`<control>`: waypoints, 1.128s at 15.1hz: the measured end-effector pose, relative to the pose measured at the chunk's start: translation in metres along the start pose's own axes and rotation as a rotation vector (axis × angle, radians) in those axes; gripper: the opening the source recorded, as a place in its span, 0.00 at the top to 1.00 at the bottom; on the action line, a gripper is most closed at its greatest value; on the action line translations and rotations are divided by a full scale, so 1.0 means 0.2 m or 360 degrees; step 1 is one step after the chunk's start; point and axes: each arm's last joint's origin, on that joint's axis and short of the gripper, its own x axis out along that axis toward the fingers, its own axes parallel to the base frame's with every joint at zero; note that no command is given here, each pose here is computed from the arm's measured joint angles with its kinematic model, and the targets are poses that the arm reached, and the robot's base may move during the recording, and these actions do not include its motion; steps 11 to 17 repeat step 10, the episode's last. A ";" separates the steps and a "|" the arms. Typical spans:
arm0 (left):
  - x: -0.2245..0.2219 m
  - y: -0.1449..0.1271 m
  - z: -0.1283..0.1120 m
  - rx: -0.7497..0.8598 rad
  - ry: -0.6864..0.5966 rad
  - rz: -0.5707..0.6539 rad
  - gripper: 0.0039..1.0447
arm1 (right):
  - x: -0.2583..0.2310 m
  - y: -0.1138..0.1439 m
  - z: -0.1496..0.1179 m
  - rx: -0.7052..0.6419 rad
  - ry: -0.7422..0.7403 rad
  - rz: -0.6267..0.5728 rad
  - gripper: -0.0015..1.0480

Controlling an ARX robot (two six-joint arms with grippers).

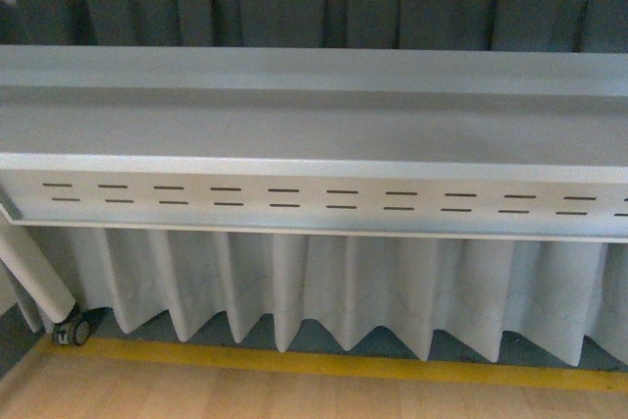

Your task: Wind up and store yellow beetle toy

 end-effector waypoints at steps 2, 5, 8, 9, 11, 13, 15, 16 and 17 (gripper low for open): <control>0.00 0.00 0.00 0.0000 0.0000 0.0000 0.06 | 0.00 0.00 0.00 0.0000 0.0000 0.0000 0.06; 0.00 0.00 0.00 0.0000 0.0000 0.0000 0.06 | 0.00 0.00 0.00 0.0000 0.0000 0.0001 0.06; 0.00 0.00 0.00 0.0000 0.0000 0.0000 0.06 | 0.00 0.00 0.00 0.0000 0.0000 0.0001 0.06; 0.00 0.00 0.00 0.0000 0.0000 0.0000 0.06 | 0.00 0.00 0.00 0.0000 0.0000 0.0000 0.06; 0.00 0.00 0.00 0.0000 -0.0001 0.0000 0.06 | 0.00 0.00 0.00 0.0000 0.0000 0.0001 0.06; 0.00 0.00 0.00 0.0000 -0.0001 0.0000 0.06 | 0.00 0.00 0.00 0.0000 0.0000 0.0001 0.06; 0.00 0.00 0.00 0.0000 -0.0001 0.0000 0.06 | 0.00 0.00 0.00 0.0000 0.0000 0.0001 0.06; 0.00 0.00 0.00 0.0000 -0.0001 0.0000 0.06 | 0.00 0.00 0.00 0.0000 0.0000 0.0001 0.06; 0.00 0.00 0.00 0.0000 -0.0001 0.0000 0.06 | 0.00 0.00 0.00 0.0000 0.0000 0.0001 0.06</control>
